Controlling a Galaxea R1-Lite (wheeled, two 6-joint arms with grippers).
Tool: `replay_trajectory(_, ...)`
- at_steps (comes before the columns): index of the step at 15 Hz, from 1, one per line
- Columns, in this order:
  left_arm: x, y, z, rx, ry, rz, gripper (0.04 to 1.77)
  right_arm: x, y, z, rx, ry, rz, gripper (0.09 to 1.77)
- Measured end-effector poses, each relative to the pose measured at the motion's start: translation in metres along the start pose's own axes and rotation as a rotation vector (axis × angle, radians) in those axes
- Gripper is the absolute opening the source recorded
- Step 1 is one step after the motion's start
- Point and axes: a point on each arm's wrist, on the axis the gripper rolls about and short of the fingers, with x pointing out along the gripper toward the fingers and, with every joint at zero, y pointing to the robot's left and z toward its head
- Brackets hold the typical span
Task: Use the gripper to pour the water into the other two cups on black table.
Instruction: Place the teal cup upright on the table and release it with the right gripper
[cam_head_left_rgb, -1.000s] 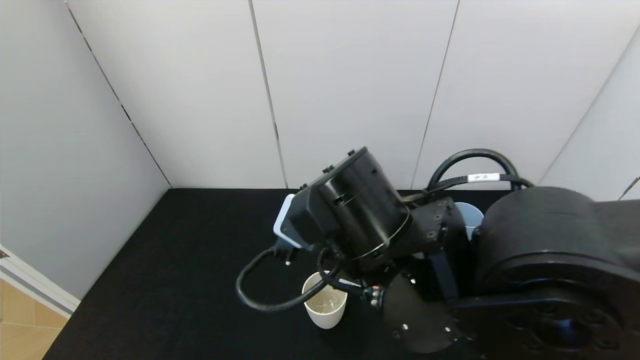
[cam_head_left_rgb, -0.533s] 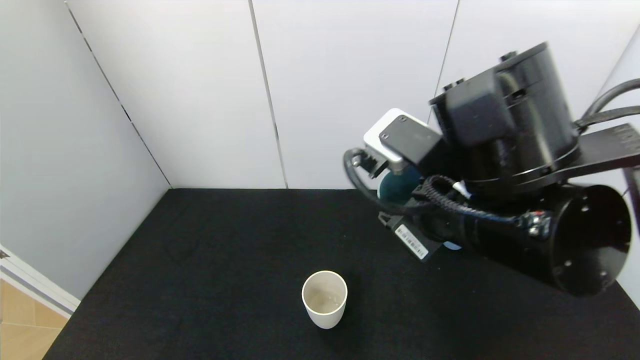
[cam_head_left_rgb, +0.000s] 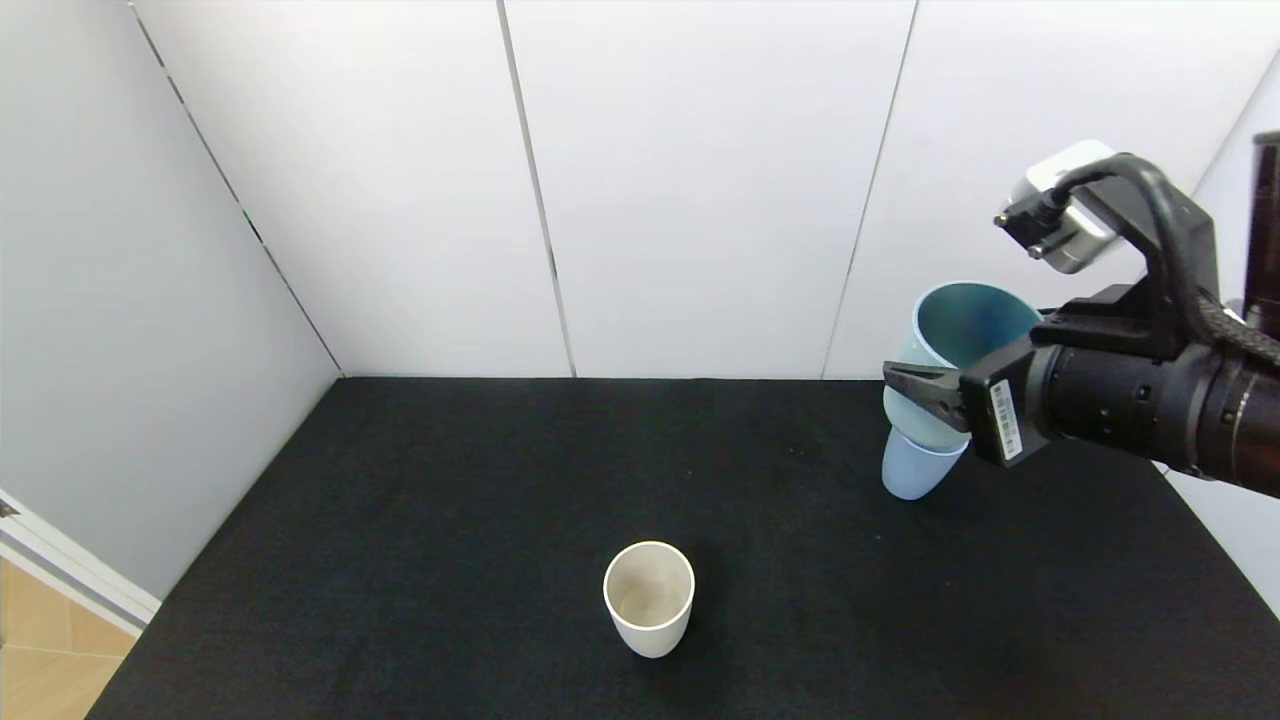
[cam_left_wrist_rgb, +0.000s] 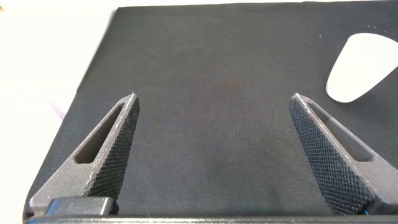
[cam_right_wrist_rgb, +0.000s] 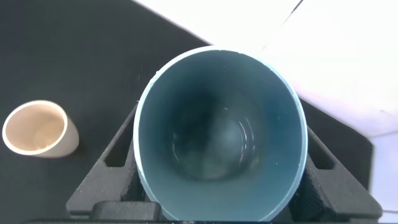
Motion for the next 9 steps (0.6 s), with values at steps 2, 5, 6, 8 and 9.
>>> replay_trajectory(2,0.0,0.0,0.0,0.0,0.0,0.0,1.72,0.001,-0.016,-0.019,0.037,-0.045,-0.008,1.23)
replay_trajectory(5,0.0,0.0,0.0,0.0,0.0,0.0,1.72,0.002,-0.032,-0.042,0.117,-0.07,-0.02,1.23)
replay_trajectory(6,0.0,0.0,0.0,0.0,0.0,0.0,1.72,0.004,-0.036,-0.048,0.149,-0.071,-0.019,1.23)
replay_trajectory(8,0.0,0.0,0.0,0.0,0.0,0.0,1.72,0.01,-0.044,-0.059,0.206,-0.078,-0.026,1.23)
replay_trajectory(9,0.0,0.0,0.0,0.0,0.0,0.0,1.72,0.014,-0.046,-0.064,0.217,-0.078,-0.03,1.23)
